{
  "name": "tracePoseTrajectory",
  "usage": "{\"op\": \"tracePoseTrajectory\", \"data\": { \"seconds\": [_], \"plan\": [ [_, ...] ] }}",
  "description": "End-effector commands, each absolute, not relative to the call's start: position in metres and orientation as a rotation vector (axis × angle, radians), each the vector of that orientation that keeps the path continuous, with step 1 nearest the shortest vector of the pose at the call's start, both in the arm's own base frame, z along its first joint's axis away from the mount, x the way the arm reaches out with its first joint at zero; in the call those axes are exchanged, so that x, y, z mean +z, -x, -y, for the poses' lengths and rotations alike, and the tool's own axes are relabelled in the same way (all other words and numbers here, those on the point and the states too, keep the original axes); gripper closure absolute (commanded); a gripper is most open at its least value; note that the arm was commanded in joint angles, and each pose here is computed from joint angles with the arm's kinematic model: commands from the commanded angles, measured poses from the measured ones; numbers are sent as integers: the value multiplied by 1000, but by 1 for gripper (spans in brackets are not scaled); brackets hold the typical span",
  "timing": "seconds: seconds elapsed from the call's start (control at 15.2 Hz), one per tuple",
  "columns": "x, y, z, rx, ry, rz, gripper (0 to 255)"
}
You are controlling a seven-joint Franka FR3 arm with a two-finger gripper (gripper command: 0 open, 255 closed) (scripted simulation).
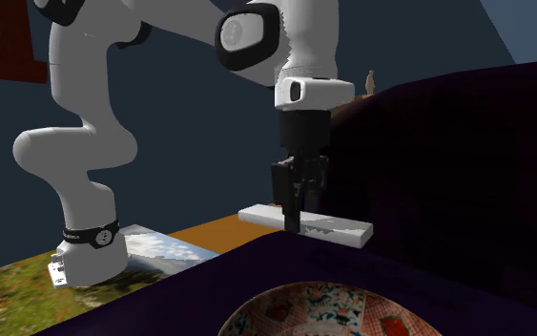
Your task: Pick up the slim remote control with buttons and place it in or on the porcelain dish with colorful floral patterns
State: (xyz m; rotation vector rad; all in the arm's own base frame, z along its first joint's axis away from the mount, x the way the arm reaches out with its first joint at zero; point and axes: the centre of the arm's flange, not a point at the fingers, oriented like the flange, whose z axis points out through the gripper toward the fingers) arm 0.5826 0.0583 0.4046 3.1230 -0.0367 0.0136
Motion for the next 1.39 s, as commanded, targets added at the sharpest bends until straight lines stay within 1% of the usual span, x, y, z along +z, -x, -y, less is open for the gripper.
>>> {"op": "tracePoseTrajectory", "data": {
  "seconds": [0.0, 0.53, 1.32],
  "plan": [
    [415, -582, -59, 14, -3123, 37, 255],
    [453, -582, -59, 14, -3123, 37, 255],
    [457, -670, 73, 14, -3123, 37, 255]
  ]
}}
